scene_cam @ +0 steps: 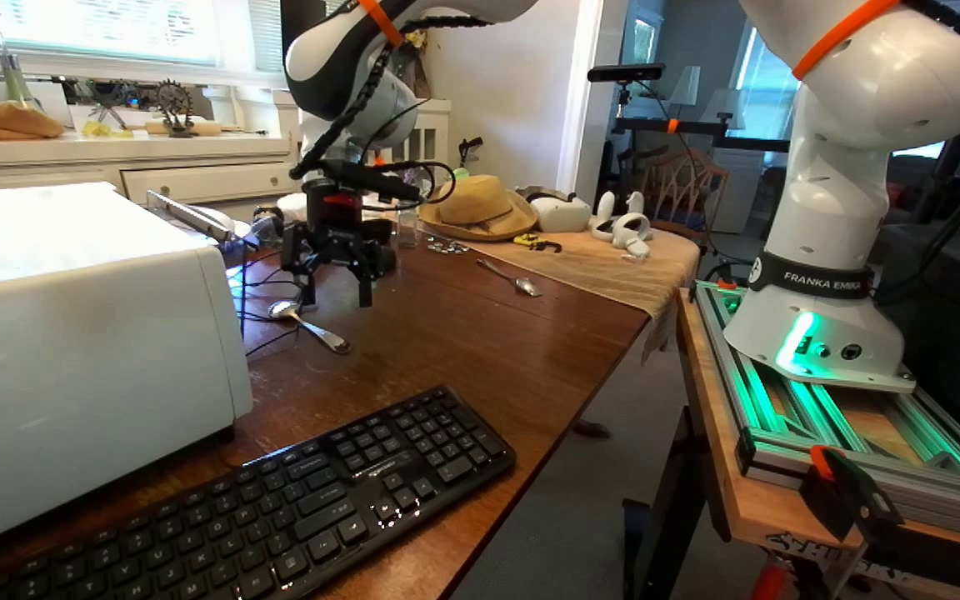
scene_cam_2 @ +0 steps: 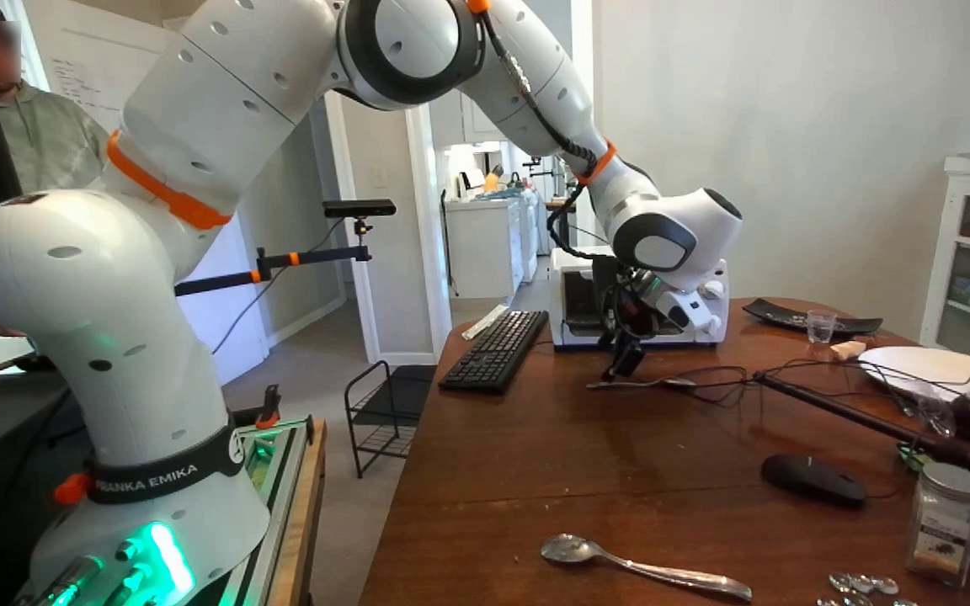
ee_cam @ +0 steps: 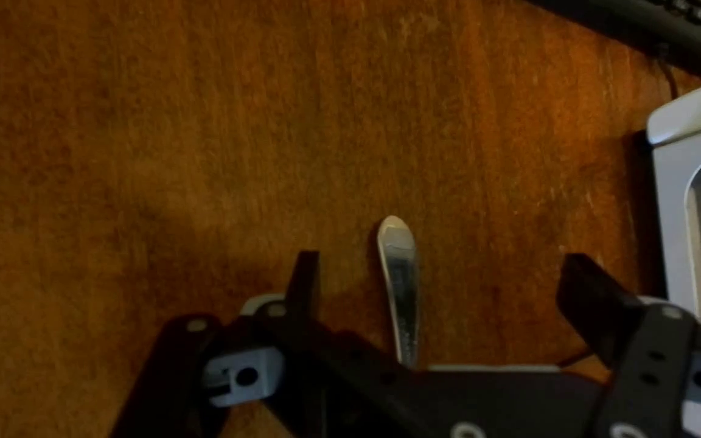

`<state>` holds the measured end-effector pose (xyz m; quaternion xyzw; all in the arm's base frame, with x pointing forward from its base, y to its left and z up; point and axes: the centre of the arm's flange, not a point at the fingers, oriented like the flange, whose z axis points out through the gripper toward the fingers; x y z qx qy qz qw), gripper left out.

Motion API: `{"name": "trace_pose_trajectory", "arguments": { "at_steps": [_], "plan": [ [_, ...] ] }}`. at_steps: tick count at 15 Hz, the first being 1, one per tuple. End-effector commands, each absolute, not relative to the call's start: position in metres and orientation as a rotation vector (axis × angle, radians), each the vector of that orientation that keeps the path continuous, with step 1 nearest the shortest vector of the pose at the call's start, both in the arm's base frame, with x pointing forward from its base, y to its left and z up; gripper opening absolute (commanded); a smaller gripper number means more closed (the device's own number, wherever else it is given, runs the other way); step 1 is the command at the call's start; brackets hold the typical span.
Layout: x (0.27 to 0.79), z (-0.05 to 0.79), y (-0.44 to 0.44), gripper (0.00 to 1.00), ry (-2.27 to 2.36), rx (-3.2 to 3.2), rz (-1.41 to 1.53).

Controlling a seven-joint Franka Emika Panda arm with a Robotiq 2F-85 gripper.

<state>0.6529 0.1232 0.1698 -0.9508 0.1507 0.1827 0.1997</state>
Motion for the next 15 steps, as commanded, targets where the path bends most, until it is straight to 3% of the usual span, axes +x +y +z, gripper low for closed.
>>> {"name": "trace_pose_trajectory", "arguments": {
  "at_steps": [1, 6, 9, 10, 15],
  "plan": [
    [0.679, 0.157, 0.117, 0.97, 0.439, -2.72, 0.523],
    [0.697, 0.148, 0.128, 0.94, 0.37, -2.752, 0.503],
    [0.688, 0.153, 0.144, 0.99, 0.326, -2.759, 0.436],
    [0.684, 0.153, 0.134, 0.95, 0.35, -2.735, 0.465],
    [0.69, 0.153, 0.147, 1.0, 0.343, -2.749, 0.501]
  ]
}}
